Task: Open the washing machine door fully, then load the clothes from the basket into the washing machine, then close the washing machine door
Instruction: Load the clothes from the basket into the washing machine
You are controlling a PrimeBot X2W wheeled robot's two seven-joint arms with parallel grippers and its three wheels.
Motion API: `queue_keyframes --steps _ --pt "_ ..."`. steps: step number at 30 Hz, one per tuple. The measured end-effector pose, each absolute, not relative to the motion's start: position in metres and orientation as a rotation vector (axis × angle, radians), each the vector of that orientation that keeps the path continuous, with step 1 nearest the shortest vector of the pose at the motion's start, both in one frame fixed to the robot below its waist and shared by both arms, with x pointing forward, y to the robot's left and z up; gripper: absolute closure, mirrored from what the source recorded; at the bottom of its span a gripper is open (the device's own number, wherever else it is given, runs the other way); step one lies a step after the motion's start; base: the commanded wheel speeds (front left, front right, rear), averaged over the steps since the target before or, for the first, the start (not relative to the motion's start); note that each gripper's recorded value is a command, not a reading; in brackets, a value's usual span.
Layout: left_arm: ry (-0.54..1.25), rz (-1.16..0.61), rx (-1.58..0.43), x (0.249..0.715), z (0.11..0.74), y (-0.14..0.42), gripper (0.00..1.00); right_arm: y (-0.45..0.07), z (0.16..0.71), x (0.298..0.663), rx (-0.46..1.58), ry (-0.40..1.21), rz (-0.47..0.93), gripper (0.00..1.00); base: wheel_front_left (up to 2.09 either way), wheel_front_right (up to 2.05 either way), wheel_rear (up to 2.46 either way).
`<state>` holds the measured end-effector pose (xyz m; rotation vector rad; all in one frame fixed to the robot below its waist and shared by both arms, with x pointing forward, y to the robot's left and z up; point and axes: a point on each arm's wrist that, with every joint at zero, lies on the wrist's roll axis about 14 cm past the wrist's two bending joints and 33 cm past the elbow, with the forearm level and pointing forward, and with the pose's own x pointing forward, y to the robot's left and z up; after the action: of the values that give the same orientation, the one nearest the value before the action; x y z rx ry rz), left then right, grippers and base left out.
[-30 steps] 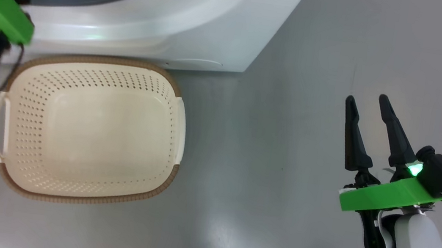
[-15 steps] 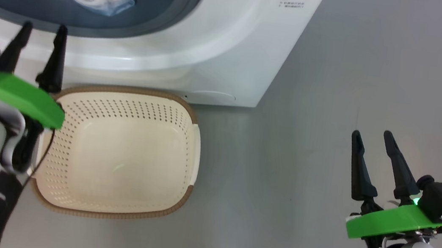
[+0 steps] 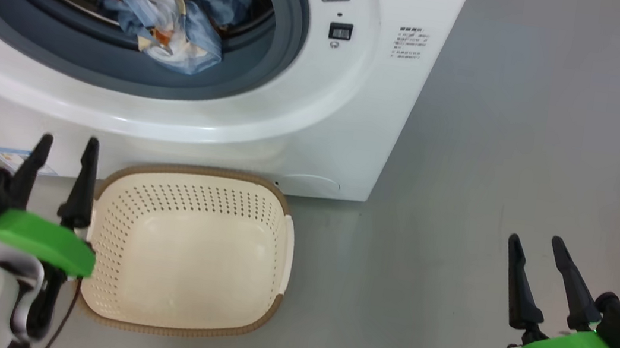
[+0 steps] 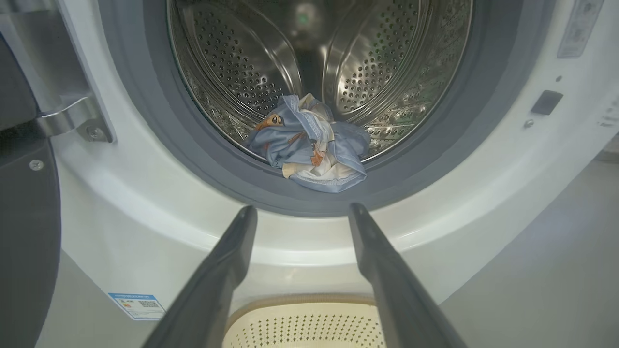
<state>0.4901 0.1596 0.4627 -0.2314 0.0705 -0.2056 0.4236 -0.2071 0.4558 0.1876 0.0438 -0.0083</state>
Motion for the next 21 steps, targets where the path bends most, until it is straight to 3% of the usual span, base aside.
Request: queue_keyframes --steps 21 --pt "0.053 -0.074 -0.213 0.396 0.465 0.198 0.00 -0.223 0.468 0.381 0.180 0.030 -0.040 0.00 0.00 0.00 0.00"
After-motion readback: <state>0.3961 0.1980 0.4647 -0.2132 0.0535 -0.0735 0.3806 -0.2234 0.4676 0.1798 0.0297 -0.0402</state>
